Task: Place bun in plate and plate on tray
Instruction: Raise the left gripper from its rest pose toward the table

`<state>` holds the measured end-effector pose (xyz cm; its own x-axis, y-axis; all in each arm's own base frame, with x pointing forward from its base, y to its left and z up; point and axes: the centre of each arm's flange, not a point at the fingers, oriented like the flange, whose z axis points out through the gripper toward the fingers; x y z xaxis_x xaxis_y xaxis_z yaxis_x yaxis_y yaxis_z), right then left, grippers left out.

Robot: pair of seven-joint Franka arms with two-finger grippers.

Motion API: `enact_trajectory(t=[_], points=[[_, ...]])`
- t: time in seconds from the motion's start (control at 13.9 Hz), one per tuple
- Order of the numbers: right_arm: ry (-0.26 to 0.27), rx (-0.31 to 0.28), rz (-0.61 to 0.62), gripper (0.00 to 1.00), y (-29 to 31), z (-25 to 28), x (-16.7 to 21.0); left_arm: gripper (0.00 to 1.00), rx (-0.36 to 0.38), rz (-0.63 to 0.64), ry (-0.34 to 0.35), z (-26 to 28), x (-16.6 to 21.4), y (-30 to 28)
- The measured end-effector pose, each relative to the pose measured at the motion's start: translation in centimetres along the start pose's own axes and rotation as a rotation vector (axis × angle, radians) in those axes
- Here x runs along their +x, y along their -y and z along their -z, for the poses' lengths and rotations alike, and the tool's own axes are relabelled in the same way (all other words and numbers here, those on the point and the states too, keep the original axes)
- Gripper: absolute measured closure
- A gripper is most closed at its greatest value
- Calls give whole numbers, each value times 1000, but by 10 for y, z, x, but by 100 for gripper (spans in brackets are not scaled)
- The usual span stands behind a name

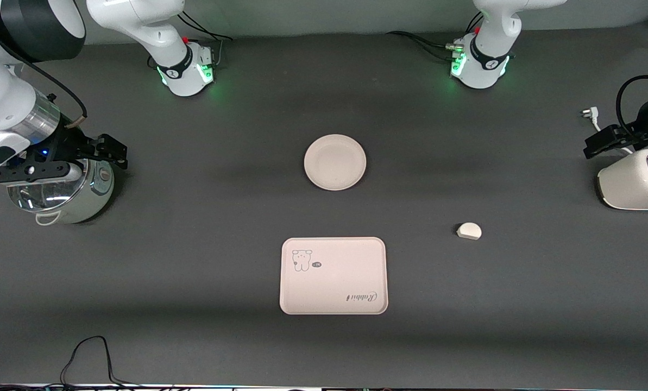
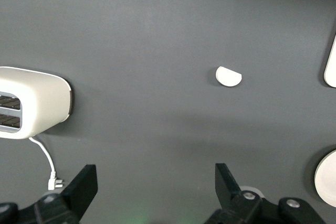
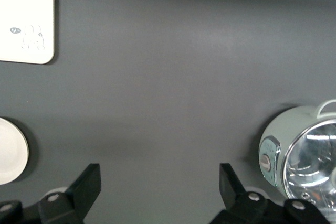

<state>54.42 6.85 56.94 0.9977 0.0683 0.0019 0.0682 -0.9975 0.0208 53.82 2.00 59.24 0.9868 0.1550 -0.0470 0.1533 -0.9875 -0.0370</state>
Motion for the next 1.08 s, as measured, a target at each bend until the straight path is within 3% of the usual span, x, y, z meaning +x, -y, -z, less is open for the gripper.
enact_trajectory(t=[1.08], points=[[17,12,17,0,12,-21,1,0,2,-65,-12,5,0,-37]])
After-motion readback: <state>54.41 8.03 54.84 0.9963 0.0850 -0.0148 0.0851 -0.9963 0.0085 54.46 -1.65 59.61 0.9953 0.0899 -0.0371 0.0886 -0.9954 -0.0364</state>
